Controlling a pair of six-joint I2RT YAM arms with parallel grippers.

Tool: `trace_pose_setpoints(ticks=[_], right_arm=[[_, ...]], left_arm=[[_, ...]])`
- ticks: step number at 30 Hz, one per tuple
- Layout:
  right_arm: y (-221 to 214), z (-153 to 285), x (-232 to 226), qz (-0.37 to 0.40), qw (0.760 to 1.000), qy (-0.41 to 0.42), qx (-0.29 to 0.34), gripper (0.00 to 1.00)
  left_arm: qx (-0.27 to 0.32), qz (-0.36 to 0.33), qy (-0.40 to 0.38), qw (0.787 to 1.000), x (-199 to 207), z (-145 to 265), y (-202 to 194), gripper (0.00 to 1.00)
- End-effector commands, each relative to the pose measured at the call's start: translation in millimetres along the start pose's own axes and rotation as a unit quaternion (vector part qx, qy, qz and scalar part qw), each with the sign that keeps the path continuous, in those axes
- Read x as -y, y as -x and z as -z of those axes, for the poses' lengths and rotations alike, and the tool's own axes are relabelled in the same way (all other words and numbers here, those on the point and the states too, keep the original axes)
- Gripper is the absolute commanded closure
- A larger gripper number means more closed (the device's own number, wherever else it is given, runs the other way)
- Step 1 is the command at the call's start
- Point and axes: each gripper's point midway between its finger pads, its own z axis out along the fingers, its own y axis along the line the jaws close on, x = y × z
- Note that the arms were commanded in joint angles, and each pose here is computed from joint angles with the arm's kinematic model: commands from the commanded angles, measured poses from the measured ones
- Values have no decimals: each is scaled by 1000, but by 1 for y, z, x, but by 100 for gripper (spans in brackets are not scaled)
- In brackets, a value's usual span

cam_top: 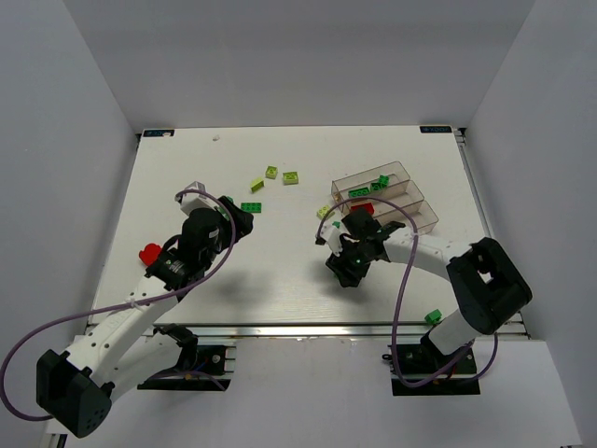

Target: Sort the legos into containers by color

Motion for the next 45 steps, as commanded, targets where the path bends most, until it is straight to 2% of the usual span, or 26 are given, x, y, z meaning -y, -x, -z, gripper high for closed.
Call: trace_pose_setpoints(ticks=[1, 4, 12, 14, 19, 24, 28, 38, 45], right_arm=[[-5, -2, 0, -1, 1000, -13, 2, 46], [-4, -1, 1, -3, 1000, -17, 9, 50], [5, 6, -6, 20, 999, 0, 32, 80], [13, 13, -11, 49, 997, 10, 51, 87], [46, 42, -27, 149, 980, 36, 130, 93], [83, 71, -33, 237, 949, 31, 204, 97], [111, 88, -32, 273, 931, 18, 240, 100], [158, 109, -9, 295, 909, -51, 291, 100], [170, 113, -10, 292, 905, -51, 304, 100]], left_arm=[[1, 1, 10, 1000, -6, -1, -2, 20], [1, 0, 7, 1000, -3, -2, -2, 20], [-18, -12, -54, 998, 20, -4, -8, 20], [-31, -13, -99, 995, 35, -1, -13, 20], [-76, -11, -212, 974, 72, 10, -31, 21], [-153, -7, -295, 943, 99, 25, -57, 21], [-159, 1, -355, 921, 122, 35, -54, 21], [-216, -1, -360, 907, 134, 25, -77, 25], [-227, -4, -368, 902, 141, 23, -84, 26]])
